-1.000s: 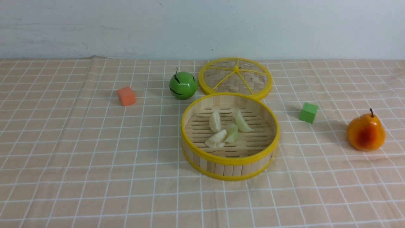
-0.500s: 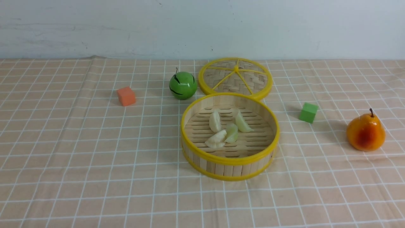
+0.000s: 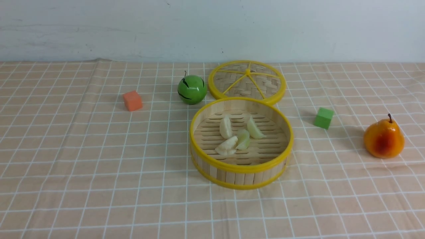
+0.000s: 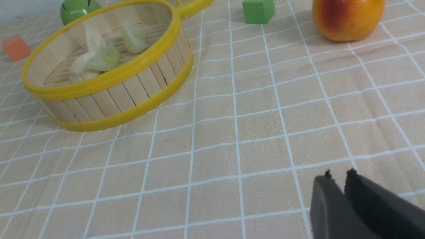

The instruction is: Put the dumplings into the steamer on the table with the brown tablecloth.

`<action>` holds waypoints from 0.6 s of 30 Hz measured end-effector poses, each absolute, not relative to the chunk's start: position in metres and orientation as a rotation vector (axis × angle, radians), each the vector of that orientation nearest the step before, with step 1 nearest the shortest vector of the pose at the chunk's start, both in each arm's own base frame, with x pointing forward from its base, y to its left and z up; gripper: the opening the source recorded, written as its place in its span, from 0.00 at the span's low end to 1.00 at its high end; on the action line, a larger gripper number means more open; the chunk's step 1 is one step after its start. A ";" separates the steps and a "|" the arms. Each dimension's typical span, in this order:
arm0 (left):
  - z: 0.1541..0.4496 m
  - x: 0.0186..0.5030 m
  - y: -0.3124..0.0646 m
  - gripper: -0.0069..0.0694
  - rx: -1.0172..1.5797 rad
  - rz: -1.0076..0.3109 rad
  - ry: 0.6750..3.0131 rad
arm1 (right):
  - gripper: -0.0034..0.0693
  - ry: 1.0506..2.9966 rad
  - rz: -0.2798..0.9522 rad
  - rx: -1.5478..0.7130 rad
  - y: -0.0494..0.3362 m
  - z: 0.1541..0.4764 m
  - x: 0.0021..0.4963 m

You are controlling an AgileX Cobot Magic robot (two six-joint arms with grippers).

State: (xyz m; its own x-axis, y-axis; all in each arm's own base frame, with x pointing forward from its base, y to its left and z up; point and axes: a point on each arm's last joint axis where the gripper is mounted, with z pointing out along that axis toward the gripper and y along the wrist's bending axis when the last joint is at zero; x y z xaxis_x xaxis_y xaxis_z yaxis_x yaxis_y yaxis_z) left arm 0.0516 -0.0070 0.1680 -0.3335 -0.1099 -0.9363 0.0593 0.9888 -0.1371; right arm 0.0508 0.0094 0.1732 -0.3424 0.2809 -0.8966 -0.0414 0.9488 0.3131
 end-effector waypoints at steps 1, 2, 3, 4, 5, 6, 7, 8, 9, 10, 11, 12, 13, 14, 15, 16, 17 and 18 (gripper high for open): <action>0.168 0.052 -0.007 0.07 -0.036 -0.171 1.903 | 0.16 1.895 0.333 0.174 0.009 0.173 0.051; 0.168 0.052 -0.007 0.07 -0.036 -0.171 1.903 | 0.16 1.895 0.333 0.174 0.009 0.173 0.051; 0.168 0.052 -0.007 0.07 -0.036 -0.171 1.903 | 0.16 1.895 0.333 0.174 0.009 0.173 0.051; 0.168 0.052 -0.007 0.07 -0.036 -0.171 1.903 | 0.17 1.895 0.333 0.174 0.009 0.173 0.051; 0.168 0.052 -0.007 0.07 -0.036 -0.171 1.903 | 0.17 1.895 0.333 0.174 0.009 0.173 0.051; 0.168 0.052 -0.007 0.07 -0.036 -0.171 1.903 | 0.17 1.895 0.333 0.174 0.009 0.173 0.051; 0.168 0.052 -0.007 0.07 -0.036 -0.171 1.903 | 0.17 1.895 0.333 0.174 0.009 0.173 0.051; 0.168 0.052 -0.007 0.07 -0.036 -0.171 1.903 | 0.17 1.895 0.333 0.174 0.009 0.173 0.051; 0.168 0.052 -0.007 0.07 -0.036 -0.171 1.904 | 0.18 1.895 0.333 0.174 0.009 0.173 0.051; 0.168 0.052 -0.007 0.07 -0.036 -0.171 1.904 | 0.18 1.895 0.333 0.174 0.009 0.173 0.051; 0.168 0.052 -0.007 0.07 -0.036 -0.171 1.904 | 0.18 1.895 0.333 0.174 0.009 0.173 0.051; 0.168 0.052 -0.007 0.07 -0.036 -0.171 1.904 | 0.18 1.895 0.333 0.174 0.009 0.173 0.051; 0.168 0.052 -0.007 0.07 -0.036 -0.171 1.904 | 0.18 1.895 0.333 0.174 0.009 0.173 0.051; 0.168 0.052 -0.007 0.07 -0.036 -0.171 1.904 | 0.18 1.895 0.333 0.174 0.009 0.173 0.051; 0.168 0.052 -0.007 0.07 -0.036 -0.171 1.904 | 0.18 1.895 0.333 0.174 0.009 0.173 0.051; 0.168 0.052 -0.007 0.07 -0.036 -0.171 1.904 | 0.18 1.895 0.333 0.174 0.009 0.173 0.051; 0.168 0.052 -0.007 0.07 -0.036 -0.171 1.904 | 0.18 1.895 0.333 0.174 0.009 0.173 0.051; 0.168 0.052 -0.007 0.07 -0.036 -0.171 1.904 | 0.18 1.895 0.333 0.174 0.009 0.173 0.051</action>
State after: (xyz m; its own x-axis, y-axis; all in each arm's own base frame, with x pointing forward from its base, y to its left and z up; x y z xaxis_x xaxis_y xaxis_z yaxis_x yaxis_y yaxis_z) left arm 0.0516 -0.0070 0.1679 -0.3341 -0.1091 -0.9362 0.0595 0.9889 -0.1365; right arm 0.0508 0.0094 0.1732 -0.3424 0.2809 -0.8966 -0.0414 0.9488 0.3131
